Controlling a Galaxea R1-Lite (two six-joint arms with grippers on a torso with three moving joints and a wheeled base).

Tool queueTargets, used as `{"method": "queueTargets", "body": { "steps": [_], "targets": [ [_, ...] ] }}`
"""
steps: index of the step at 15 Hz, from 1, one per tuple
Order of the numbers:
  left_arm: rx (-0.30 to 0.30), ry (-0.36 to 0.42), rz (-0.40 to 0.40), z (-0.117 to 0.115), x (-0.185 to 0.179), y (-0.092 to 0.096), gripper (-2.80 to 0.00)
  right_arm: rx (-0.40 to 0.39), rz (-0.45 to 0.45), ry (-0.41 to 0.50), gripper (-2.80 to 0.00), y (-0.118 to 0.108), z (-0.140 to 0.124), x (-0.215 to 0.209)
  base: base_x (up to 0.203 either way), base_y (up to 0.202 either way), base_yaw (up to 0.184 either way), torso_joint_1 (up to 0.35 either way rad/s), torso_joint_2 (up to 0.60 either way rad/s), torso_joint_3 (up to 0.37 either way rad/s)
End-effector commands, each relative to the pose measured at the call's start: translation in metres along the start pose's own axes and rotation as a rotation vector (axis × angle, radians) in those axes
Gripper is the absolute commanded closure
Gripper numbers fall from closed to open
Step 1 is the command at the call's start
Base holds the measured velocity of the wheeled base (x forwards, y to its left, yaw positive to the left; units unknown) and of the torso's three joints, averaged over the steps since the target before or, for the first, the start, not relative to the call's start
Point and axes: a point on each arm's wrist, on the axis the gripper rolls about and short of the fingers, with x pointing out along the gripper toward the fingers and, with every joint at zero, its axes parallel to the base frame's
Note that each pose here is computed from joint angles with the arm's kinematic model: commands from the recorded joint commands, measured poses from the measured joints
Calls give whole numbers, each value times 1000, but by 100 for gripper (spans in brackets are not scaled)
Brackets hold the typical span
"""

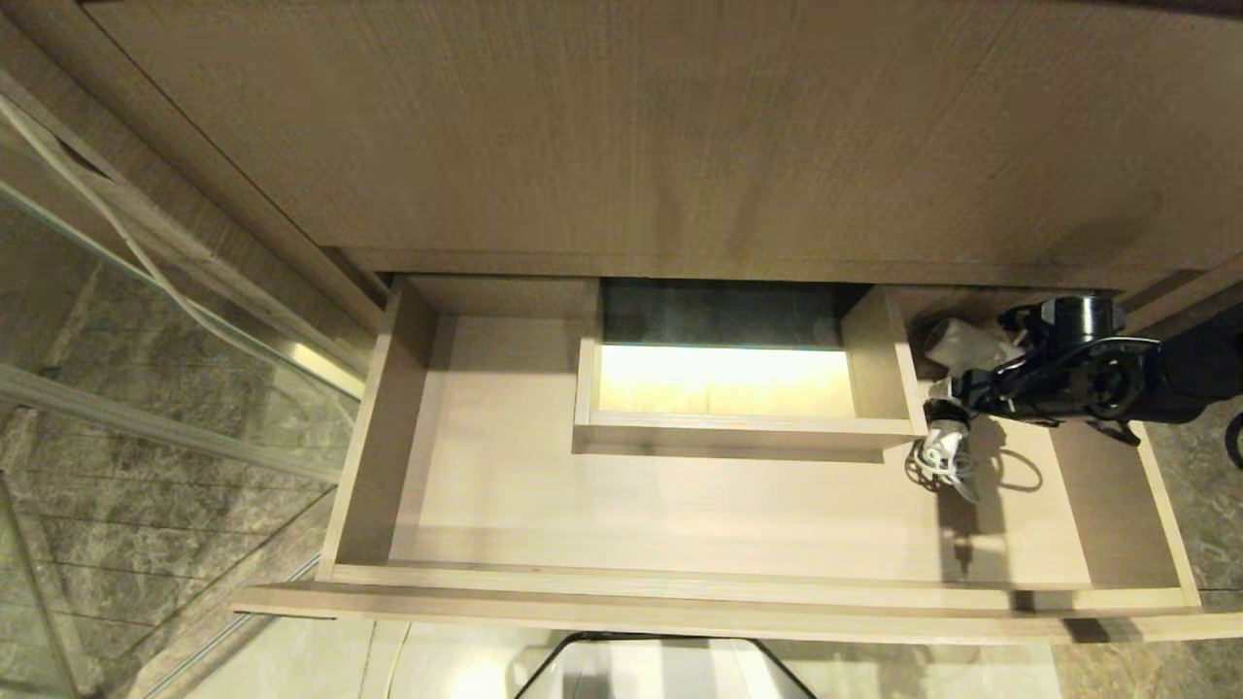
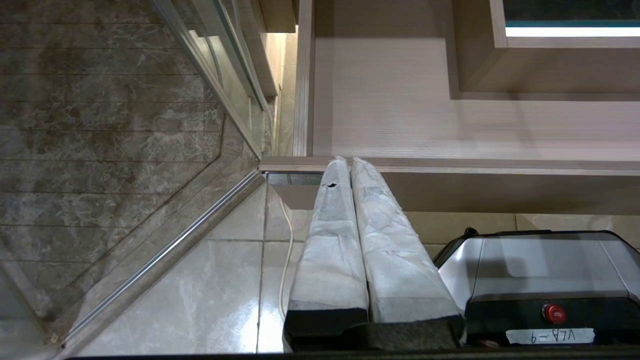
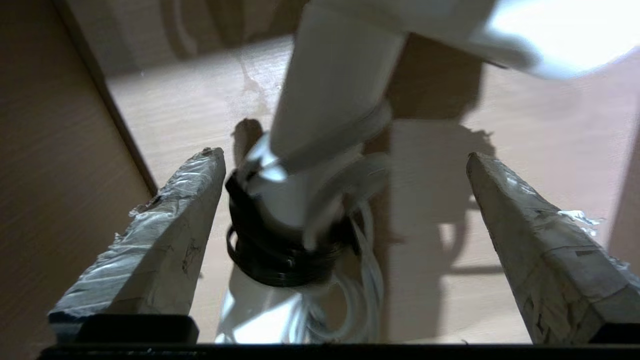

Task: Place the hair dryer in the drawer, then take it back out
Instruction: Take the hairdryer out

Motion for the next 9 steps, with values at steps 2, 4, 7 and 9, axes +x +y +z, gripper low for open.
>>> {"method": "queueTargets", "body": {
  "steps": [2, 4, 7, 9],
  "targets": [
    [0, 2, 0, 0, 0, 0, 0, -8, 10, 2, -280, 3, -8, 21, 0, 0, 0, 0, 0, 0],
    [0, 2, 0, 0, 0, 0, 0, -8, 10, 2, -280, 3, -8, 21, 0, 0, 0, 0, 0, 0],
    [0, 2, 0, 0, 0, 0, 0, -17, 16, 7, -280, 5, -13, 28, 0, 0, 0, 0, 0, 0],
    [0, 2, 0, 0, 0, 0, 0, -21, 19, -1, 0, 6, -12, 30, 0, 0, 0, 0, 0, 0]
  ]
}}
